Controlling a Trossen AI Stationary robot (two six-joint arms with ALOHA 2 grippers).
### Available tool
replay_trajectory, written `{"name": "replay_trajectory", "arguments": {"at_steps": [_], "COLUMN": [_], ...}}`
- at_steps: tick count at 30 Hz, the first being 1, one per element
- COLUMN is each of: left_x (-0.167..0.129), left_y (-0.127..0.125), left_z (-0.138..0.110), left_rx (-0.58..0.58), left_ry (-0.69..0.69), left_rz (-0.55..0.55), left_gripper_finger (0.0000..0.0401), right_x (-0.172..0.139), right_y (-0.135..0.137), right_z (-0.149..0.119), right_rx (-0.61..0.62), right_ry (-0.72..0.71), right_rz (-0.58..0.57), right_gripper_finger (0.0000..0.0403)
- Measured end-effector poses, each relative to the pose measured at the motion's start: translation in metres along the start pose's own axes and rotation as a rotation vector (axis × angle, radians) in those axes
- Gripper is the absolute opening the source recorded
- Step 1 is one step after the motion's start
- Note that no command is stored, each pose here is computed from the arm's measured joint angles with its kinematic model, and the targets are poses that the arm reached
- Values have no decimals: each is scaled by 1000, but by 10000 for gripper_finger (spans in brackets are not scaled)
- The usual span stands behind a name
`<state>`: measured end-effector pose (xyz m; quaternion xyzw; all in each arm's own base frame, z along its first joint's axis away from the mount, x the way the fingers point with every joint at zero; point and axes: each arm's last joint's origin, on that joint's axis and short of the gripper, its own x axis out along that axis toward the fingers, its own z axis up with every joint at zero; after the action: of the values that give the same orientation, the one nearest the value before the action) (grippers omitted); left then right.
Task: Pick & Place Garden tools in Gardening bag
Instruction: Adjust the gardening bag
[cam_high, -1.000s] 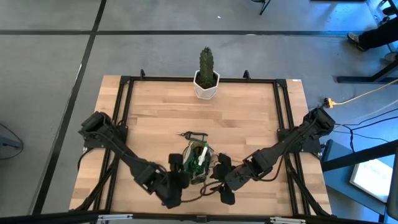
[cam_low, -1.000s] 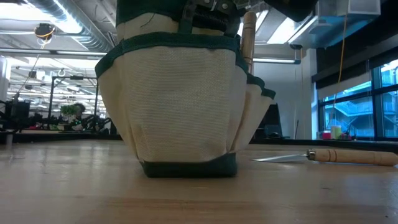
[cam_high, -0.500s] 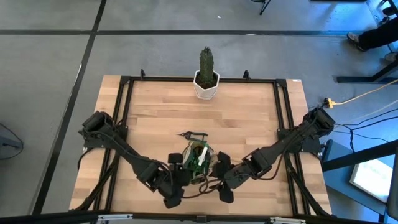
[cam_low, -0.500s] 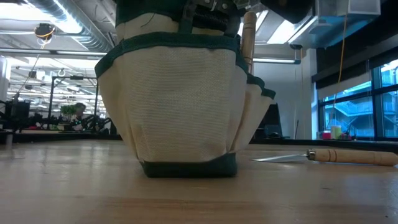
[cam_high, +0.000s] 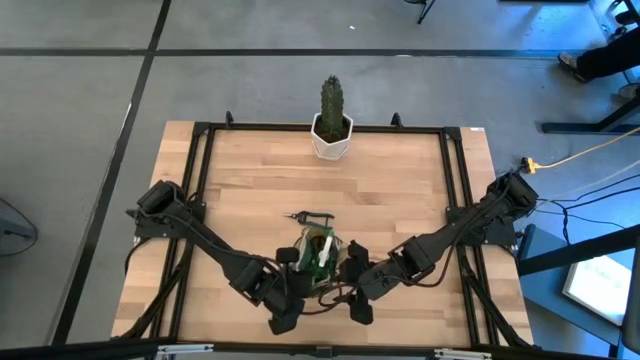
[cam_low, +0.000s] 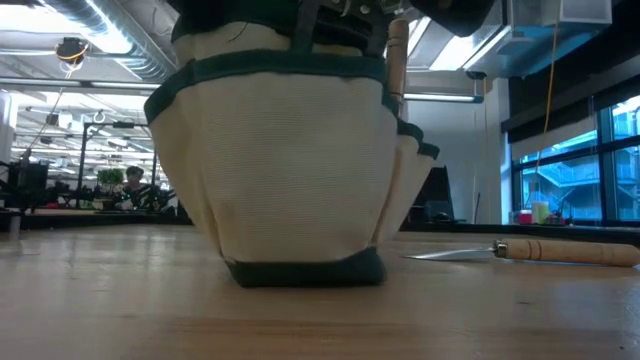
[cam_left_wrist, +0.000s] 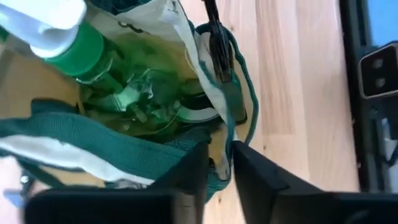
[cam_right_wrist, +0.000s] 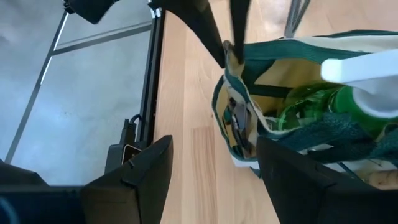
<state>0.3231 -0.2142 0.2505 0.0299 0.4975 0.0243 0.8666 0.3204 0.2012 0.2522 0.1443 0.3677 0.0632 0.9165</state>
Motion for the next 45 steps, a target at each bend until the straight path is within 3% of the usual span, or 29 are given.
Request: {"name": "replay_trajectory", "arguments": {"at_steps": [4, 18, 30, 45], "left_x": [0, 1, 3, 2], "left_y": [0, 4, 9, 10], "left_z": [3, 7, 9, 10], "left_rx": [-27, -81, -146, -214], "left_ry": [-8, -39, -42, -45], "left_rz": [-41, -5, 7, 5], "left_gripper_finger": [9, 4, 3, 3], "right_x": [0, 0, 0, -1], "right_y": [0, 2, 4, 0], "right_z": [0, 3, 0, -4], "right_rx": [1, -15, -22, -4], "right_ry": [-2, -31, -1, 28], "right_rz": [4, 25, 40, -15], "right_gripper_finger": [234, 227, 96, 25]}}
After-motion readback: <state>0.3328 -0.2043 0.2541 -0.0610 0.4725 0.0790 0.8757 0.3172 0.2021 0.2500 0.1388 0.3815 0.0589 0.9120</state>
